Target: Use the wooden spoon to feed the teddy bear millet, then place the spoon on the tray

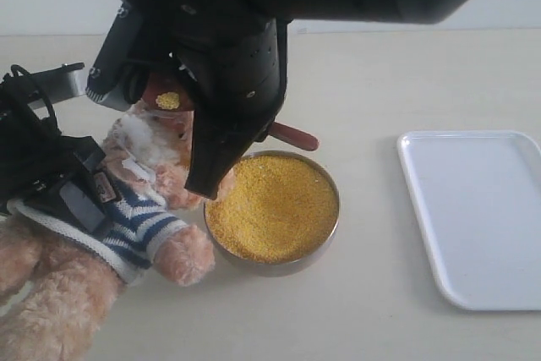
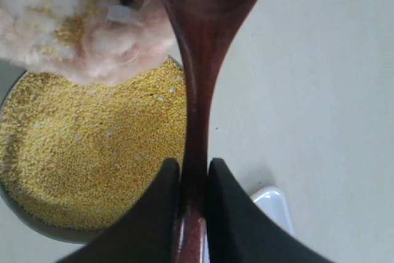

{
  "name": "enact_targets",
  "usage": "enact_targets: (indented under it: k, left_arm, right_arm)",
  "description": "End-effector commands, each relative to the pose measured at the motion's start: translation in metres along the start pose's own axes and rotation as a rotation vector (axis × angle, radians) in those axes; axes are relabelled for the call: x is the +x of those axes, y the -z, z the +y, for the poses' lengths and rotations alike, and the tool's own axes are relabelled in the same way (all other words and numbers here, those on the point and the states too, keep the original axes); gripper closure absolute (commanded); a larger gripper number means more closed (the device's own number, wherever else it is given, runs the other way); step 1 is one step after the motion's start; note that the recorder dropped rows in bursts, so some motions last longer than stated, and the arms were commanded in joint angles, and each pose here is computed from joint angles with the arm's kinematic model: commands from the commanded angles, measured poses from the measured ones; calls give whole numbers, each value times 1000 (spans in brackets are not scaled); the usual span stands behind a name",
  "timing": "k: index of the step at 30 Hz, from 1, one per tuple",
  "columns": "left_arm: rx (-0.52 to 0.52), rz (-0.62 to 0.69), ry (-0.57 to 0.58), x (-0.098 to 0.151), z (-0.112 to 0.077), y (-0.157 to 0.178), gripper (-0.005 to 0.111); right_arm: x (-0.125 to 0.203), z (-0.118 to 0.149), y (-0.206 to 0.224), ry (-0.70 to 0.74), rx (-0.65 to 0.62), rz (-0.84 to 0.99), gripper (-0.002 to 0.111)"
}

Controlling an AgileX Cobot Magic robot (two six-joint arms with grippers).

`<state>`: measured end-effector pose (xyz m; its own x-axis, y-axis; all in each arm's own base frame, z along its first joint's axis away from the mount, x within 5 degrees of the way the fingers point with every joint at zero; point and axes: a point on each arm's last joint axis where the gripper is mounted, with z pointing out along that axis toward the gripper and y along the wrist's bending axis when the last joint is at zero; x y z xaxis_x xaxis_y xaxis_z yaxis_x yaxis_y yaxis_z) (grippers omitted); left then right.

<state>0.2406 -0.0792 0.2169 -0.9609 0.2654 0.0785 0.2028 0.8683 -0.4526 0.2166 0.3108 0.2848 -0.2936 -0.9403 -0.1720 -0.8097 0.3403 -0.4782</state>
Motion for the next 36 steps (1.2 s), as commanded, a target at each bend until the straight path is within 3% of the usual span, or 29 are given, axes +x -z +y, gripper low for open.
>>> enact_targets:
  k: [1,36]
  left_arm:
    - [15,-5,-2,2,-4,1,103]
    - [15,-5,-2,2,-4,1,103]
  right_arm:
    - [-2,5,5,35,29,-8,109]
    - [0,7,9,108,79,32,109]
